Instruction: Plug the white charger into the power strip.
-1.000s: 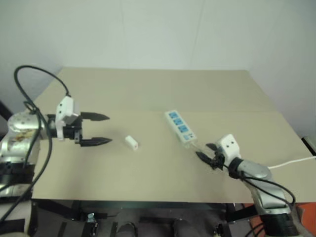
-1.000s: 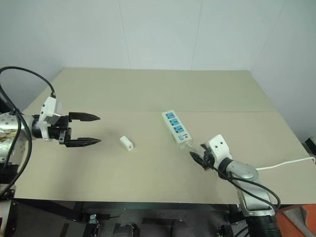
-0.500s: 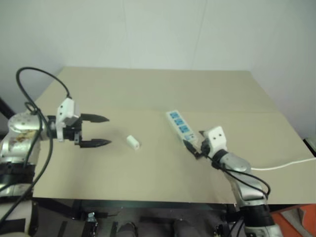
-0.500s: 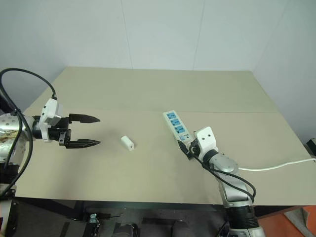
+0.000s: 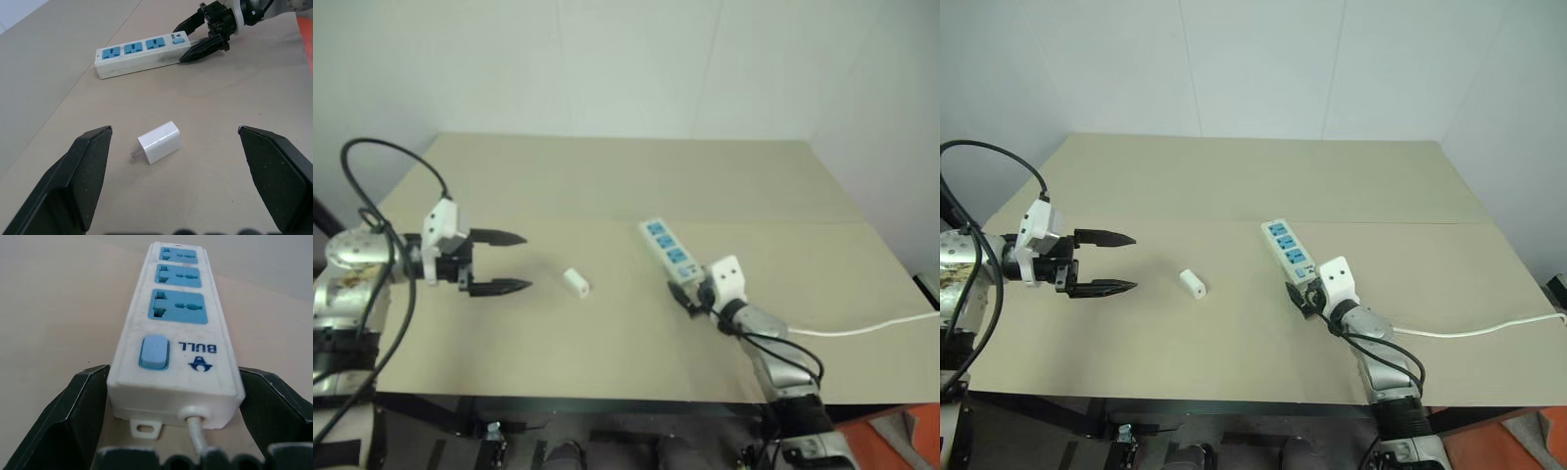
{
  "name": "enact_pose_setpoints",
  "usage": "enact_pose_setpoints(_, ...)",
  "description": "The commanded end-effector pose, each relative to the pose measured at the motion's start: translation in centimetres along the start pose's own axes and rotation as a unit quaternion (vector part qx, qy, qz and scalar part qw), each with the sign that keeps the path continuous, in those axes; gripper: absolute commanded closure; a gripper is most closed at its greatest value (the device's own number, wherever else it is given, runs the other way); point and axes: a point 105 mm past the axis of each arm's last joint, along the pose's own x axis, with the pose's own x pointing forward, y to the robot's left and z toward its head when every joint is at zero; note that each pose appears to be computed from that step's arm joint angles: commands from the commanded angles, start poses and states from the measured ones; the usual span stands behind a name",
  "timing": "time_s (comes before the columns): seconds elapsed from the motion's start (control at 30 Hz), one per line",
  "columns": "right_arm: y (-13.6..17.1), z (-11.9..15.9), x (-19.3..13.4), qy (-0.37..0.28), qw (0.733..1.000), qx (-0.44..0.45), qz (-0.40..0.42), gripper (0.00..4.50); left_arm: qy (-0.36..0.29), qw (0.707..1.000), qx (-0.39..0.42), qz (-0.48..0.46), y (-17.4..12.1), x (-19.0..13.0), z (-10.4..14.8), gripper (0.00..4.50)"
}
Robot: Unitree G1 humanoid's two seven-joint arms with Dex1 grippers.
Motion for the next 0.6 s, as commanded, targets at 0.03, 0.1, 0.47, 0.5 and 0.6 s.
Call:
enact_pose_setpoints(0.03,-0.6,1.2,0.1,-0.041,0.999,0.022,-0.013,0.05,-0.015,0.999,0.034,0.015,0.4,-0.6,1.5,0.0)
enact_pose_setpoints(0.1,-0.4,0.9,0.3,-0.036,0.999,0.032,-0.009,0.05,-0.021,0.999,0.039,0.014,0.5,-0.4,1.9,0.0)
enact_pose_setpoints(0.47,-0.3,0.2,0.8,-0.021,0.999,0.026,-0.001,1.09,0.009,0.997,0.073,0.02,1.8,3.0,4.0,0.0)
enact_pose_setpoints(0.5,-0.3,0.2,0.8,-0.021,0.999,0.026,0.001,1.09,0.019,0.997,0.071,0.011,2.1,3.6,4.6,0.0)
enact_pose_setpoints(0.6,-0.5,0.1,0.9,-0.019,0.999,0.027,0.002,1.09,0.022,0.995,0.088,-0.042,2.3,5.1,6.8,0.0)
